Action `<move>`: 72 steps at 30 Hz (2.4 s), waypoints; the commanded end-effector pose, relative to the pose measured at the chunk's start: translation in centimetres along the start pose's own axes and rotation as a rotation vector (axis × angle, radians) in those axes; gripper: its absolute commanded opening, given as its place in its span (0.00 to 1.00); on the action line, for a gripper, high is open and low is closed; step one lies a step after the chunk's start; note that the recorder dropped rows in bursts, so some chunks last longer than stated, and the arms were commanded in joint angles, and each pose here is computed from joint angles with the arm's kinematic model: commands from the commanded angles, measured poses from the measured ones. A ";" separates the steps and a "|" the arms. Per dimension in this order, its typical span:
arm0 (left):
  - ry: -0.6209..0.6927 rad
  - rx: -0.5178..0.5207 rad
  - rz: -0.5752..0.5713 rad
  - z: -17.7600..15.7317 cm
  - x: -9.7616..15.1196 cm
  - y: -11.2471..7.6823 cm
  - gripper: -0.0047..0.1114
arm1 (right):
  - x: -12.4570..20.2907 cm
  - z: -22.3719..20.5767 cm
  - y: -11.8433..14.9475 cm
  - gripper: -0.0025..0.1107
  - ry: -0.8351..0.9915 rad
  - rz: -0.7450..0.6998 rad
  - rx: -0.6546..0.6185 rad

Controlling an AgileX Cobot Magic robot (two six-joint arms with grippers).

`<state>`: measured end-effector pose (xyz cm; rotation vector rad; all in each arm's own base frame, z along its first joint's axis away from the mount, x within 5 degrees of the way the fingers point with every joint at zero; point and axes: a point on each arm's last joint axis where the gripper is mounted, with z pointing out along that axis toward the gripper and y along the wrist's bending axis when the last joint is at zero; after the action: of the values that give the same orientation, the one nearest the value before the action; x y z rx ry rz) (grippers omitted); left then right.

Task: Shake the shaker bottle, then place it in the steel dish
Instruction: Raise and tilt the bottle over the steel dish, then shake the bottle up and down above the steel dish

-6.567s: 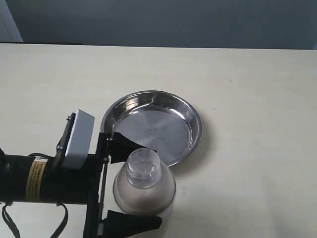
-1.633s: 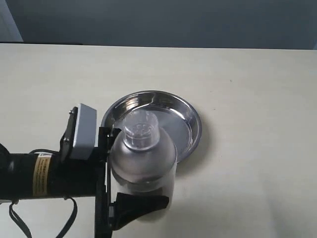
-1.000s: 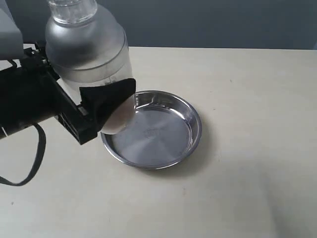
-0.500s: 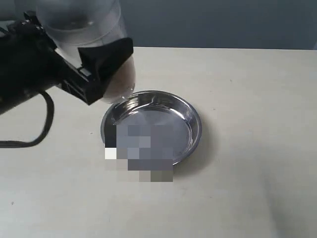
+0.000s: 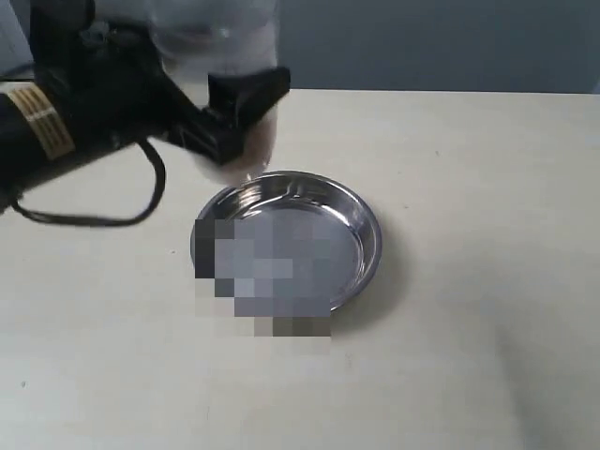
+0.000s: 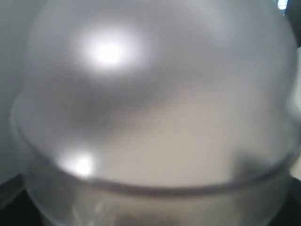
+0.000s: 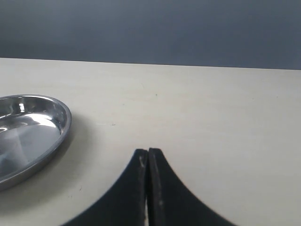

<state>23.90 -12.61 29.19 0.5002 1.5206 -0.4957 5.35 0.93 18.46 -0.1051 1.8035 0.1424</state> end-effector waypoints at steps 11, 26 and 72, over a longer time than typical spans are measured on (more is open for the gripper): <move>0.077 -0.031 -0.132 0.8 1.2 0.4 0.04 | -0.1 0.0 0.0 0.02 -0.016 -0.002 -0.003; -0.160 0.202 -0.148 -0.1 -0.9 -2.0 0.04 | -0.1 0.0 0.0 0.02 -0.016 -0.002 -0.003; 0.172 0.029 -0.206 3.1 5.1 -1.2 0.04 | -0.1 0.0 0.0 0.02 -0.016 -0.002 -0.003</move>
<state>24.90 -15.18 28.99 0.4525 1.5204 -0.6486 5.35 0.93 18.46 -0.1050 1.8033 0.1424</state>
